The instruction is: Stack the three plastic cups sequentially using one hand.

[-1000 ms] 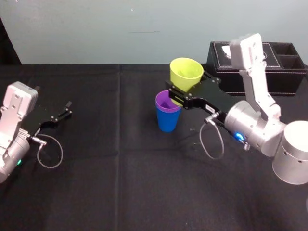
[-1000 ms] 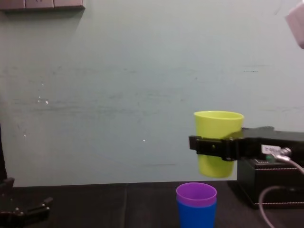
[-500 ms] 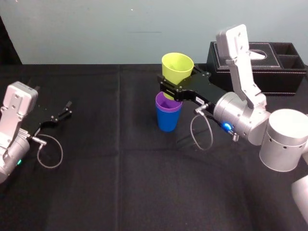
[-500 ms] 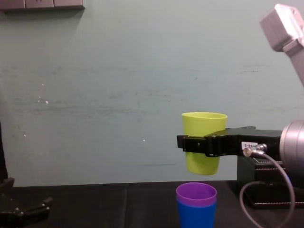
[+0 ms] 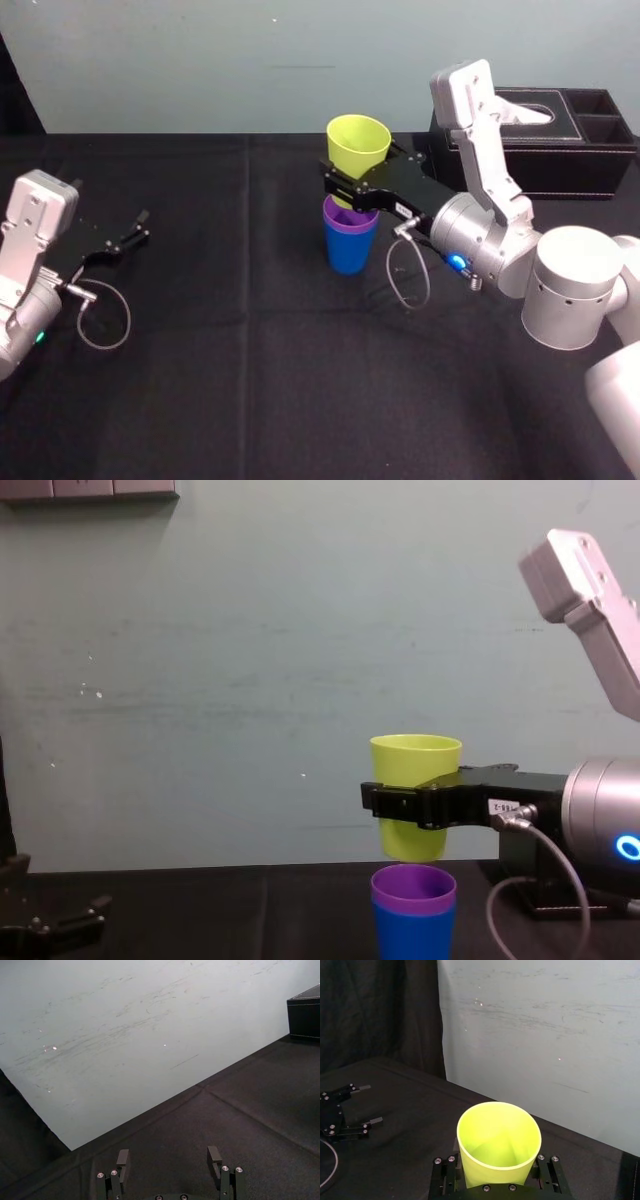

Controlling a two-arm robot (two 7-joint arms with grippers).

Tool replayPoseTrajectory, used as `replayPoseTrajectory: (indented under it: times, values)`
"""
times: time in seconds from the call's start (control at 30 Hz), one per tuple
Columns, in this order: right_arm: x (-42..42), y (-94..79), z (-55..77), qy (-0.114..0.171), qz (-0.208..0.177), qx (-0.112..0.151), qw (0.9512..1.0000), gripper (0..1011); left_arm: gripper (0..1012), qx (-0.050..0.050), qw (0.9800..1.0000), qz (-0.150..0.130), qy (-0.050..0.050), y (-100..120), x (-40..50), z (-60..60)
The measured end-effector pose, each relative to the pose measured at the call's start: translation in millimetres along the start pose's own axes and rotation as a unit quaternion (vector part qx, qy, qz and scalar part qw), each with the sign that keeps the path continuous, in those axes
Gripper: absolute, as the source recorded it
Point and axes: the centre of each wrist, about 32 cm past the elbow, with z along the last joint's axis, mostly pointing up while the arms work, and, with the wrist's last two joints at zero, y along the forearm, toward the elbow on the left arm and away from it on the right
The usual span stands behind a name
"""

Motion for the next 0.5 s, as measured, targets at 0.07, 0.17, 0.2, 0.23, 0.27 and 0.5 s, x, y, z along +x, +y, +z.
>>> replayPoseTrajectory:
  times: [0.07, 0.17, 0.2, 0.23, 0.27, 0.5]
  values:
    - [0.4, 1.3, -1.1, -0.001, 0.000, 0.000, 1.0000, 726, 1011, 0.000, 1.0000, 0.000, 0.000, 0.0, 0.0, 0.0]
    - [1.0, 4.6, -3.8, -0.003, -0.001, -0.001, 1.0000, 726, 1011, 0.000, 1.0000, 0.000, 0.000, 0.0, 0.0, 0.0]
    - [1.1, 5.2, -4.2, -0.003, -0.001, -0.001, 1.0000, 726, 1011, 0.000, 1.0000, 0.000, 0.000, 0.0, 0.0, 0.0]
    - [1.3, 5.7, -4.7, -0.004, -0.002, 0.000, 1.0000, 726, 1011, 0.000, 1.0000, 0.000, 0.000, 0.0, 0.0, 0.0]
    - [1.4, 6.0, -5.0, -0.005, -0.002, 0.000, 1.0000, 726, 1011, 0.000, 1.0000, 0.000, 0.000, 0.0, 0.0, 0.0]
    - [2.4, 8.3, -9.3, -0.010, -0.004, 0.000, 0.9999, 726, 1011, 0.000, 1.0000, 0.000, 0.000, 0.0, 0.0, 0.0]
